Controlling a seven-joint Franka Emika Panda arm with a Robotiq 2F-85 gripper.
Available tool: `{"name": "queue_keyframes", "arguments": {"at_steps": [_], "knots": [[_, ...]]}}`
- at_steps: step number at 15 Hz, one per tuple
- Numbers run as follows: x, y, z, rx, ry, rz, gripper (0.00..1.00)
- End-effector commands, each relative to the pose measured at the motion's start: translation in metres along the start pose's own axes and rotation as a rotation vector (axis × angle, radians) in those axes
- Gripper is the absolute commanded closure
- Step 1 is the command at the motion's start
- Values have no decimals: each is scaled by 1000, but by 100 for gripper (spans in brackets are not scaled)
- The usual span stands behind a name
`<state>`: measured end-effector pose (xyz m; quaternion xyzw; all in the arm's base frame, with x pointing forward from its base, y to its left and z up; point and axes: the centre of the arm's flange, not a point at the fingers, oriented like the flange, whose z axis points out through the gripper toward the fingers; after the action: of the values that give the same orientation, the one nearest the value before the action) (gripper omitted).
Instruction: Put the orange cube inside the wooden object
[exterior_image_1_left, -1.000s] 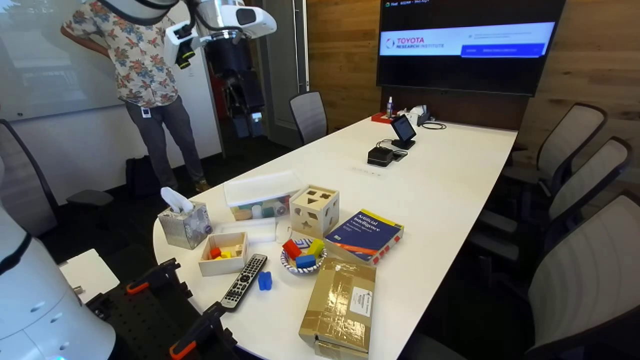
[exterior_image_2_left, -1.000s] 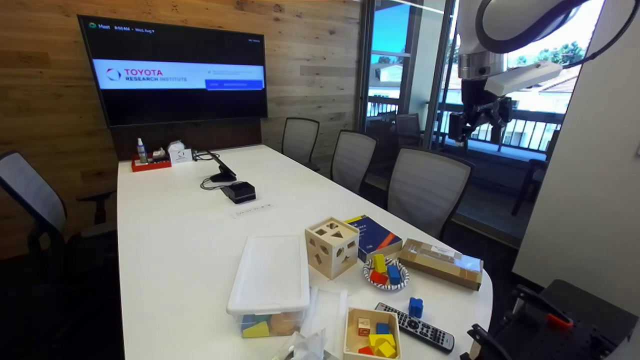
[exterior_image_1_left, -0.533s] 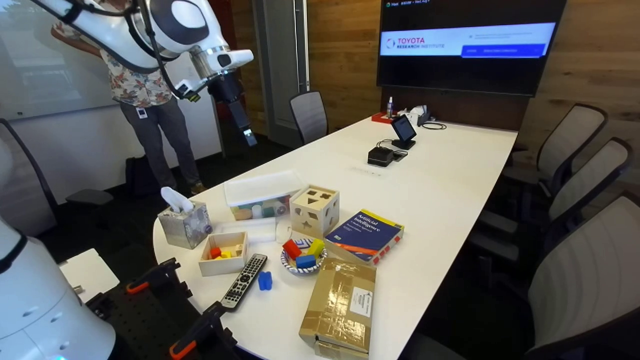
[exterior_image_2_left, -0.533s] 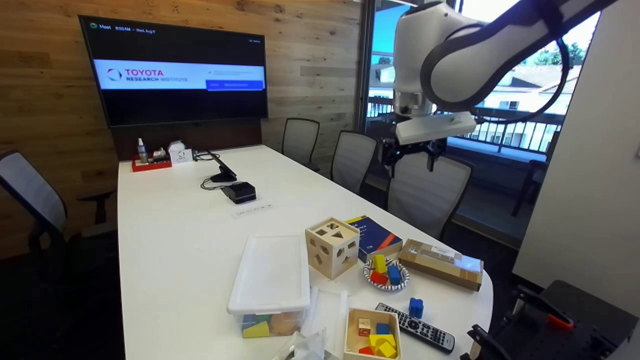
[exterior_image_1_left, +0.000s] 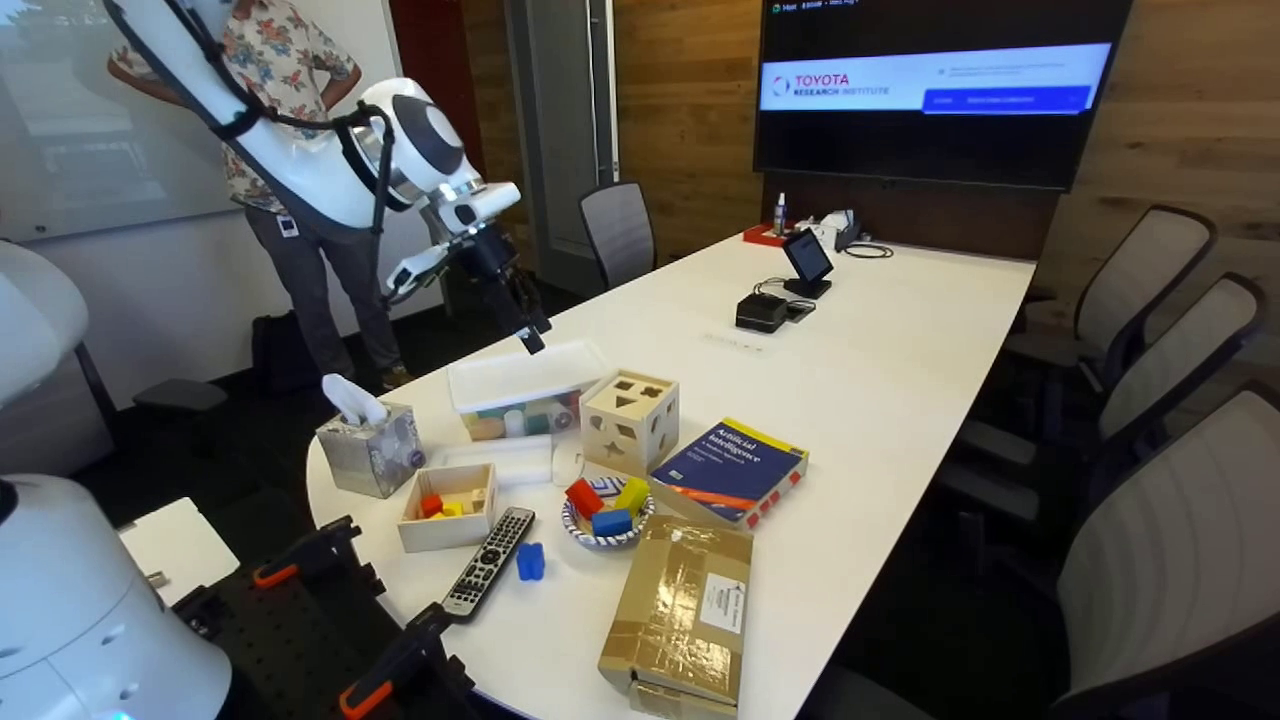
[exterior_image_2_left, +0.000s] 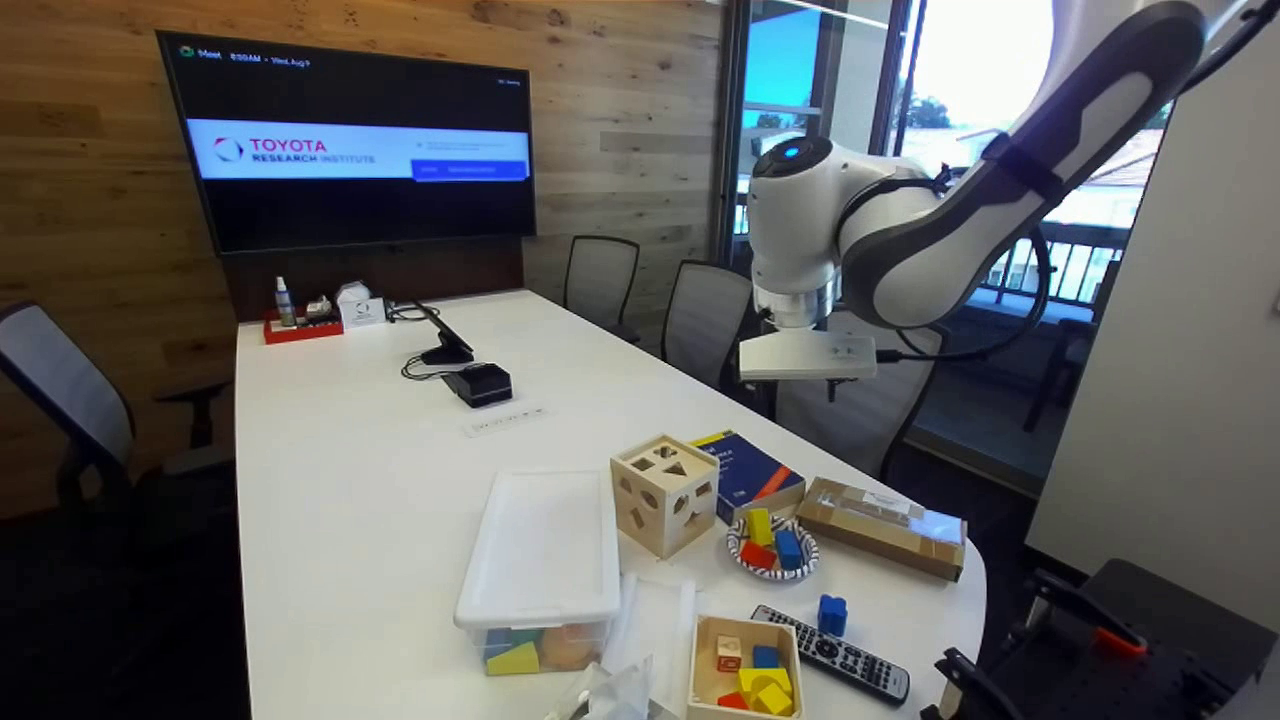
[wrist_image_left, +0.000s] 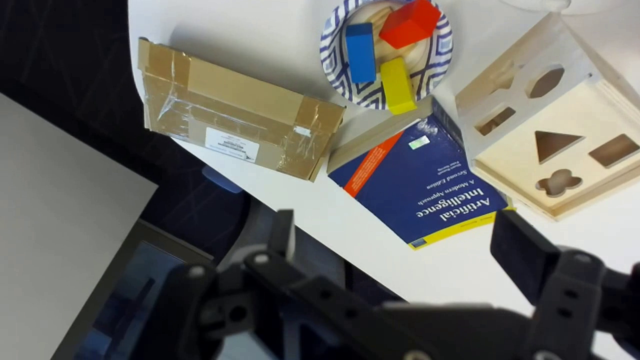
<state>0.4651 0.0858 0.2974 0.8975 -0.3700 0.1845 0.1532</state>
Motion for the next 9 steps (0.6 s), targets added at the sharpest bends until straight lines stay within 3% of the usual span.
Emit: {"name": "queue_keyframes", "arguments": {"at_steps": [1,4,9], "knots": [[-22,-48,65,-17,30,50,0],[-38,-57,99,-5,43,65,0],[-67,-88,185,-19,-34,43,0]]}}
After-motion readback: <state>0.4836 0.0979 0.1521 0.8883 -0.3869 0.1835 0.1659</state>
